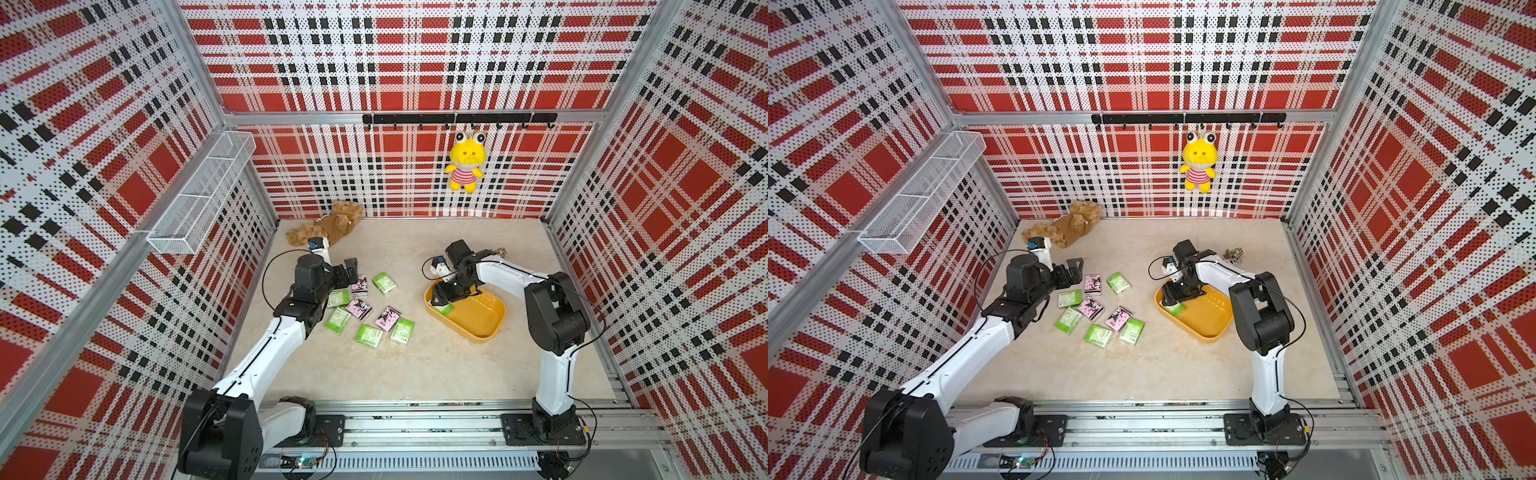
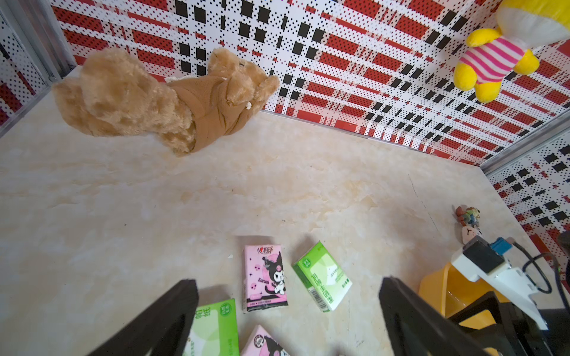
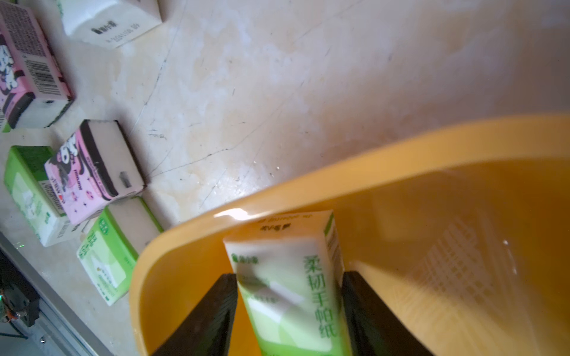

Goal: Put the pocket tissues into the storage box
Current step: Place the pocket tissues in the storage box, then pick up the pocket tissues from the center of the board.

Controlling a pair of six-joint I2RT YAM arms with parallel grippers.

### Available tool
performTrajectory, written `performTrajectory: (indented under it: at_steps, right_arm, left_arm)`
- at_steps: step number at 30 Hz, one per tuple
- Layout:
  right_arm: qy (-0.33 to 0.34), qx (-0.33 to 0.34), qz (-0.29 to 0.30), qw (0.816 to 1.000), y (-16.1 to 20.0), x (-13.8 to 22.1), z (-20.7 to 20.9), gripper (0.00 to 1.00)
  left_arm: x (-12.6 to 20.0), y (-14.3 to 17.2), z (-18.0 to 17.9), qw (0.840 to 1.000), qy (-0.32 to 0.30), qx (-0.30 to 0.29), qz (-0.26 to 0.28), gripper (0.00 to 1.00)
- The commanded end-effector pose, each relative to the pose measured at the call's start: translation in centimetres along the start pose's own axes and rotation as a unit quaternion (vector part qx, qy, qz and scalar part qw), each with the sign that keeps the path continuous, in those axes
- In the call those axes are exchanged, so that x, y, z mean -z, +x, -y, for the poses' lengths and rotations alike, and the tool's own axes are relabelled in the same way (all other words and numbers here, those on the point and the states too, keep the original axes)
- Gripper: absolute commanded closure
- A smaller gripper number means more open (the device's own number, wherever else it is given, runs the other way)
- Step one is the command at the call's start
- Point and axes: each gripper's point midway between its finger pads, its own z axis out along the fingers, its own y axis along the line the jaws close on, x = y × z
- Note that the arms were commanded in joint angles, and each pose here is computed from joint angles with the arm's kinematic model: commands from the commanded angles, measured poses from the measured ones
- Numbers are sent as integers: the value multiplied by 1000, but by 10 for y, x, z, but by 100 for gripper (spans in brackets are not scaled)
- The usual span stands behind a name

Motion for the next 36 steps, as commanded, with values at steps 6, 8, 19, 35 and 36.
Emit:
performTrajectory:
  at_steps: [6,8,19,35,36]
  right_arm:
    - [-25,-1,9,1000,-6,3,-6,38]
    - [-14,-1,25,1000,-12,14,-4,38]
    - [75,21,124,989,-52,107,-6,33]
    - [102,93,123,983,-2,93,-118,30]
    - [95,89,116,985,4,88,-124,29]
  left_arm:
    - [4,-2,2,1000,1,-7,5,1]
    - [4,-2,3,1000,2,-7,5,1]
    - [8,-13,5,1000,3,0,19,1]
    - [20,-21,8,999,8,8,33,1]
    - [20,-20,8,999,7,7,32,1]
